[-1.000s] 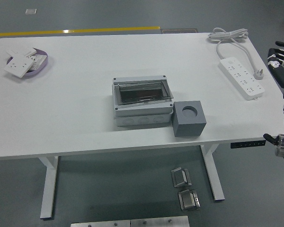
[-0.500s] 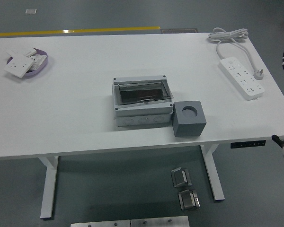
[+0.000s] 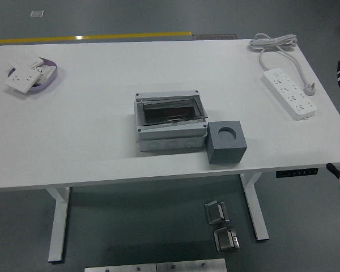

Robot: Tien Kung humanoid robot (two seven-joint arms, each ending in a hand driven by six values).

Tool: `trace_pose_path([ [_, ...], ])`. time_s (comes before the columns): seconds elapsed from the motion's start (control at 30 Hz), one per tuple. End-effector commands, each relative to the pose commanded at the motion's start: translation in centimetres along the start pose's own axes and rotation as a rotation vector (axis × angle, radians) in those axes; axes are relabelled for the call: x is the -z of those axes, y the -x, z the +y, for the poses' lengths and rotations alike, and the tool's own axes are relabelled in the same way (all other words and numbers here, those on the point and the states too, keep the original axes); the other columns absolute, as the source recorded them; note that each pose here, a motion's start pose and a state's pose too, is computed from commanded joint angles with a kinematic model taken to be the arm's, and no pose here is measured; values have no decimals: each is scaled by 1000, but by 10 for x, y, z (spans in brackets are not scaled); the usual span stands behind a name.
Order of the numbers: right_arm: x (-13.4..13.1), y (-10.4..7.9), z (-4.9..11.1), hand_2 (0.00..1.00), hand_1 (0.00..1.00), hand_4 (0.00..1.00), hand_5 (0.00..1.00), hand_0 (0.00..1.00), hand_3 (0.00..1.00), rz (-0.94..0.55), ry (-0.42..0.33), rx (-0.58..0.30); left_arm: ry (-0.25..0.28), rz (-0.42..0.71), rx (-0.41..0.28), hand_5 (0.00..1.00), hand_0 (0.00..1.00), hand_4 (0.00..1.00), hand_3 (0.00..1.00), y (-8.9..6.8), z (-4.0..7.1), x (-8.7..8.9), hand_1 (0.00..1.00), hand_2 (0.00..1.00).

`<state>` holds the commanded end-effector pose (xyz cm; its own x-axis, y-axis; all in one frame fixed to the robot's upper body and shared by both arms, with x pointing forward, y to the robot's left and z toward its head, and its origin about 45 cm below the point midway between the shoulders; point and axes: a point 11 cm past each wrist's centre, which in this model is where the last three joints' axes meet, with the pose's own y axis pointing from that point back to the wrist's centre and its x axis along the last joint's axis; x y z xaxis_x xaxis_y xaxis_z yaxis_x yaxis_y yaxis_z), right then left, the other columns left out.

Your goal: Pick up the cylinder from the cube,place it in the box,flap close box

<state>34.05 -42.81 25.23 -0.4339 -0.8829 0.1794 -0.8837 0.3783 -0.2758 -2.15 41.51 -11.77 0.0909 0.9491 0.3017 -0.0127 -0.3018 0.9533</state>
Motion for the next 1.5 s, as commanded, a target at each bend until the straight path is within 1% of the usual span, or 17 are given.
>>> trace_pose_path([
  [0.37,-2,7,1,679,686,709,280,767,705,-12,7,19,0,-1,1,299,597,672,611,1,0,-1,619,601],
  [0.47,-4,6,2,679,686,709,280,767,705,-21,12,17,-2,0,-2,299,597,672,611,1,0,0,619,601],
  [0.5,-5,6,2,681,686,741,274,767,706,-23,14,15,-3,1,-2,299,597,672,611,1,0,0,619,601],
  [0.83,-6,7,2,683,686,746,274,767,705,-32,18,11,-5,0,1,298,597,672,611,3,0,0,619,601],
  [1.5,-7,11,3,682,688,752,278,768,703,-36,20,14,-7,1,0,300,597,671,611,1,0,-1,619,602],
])
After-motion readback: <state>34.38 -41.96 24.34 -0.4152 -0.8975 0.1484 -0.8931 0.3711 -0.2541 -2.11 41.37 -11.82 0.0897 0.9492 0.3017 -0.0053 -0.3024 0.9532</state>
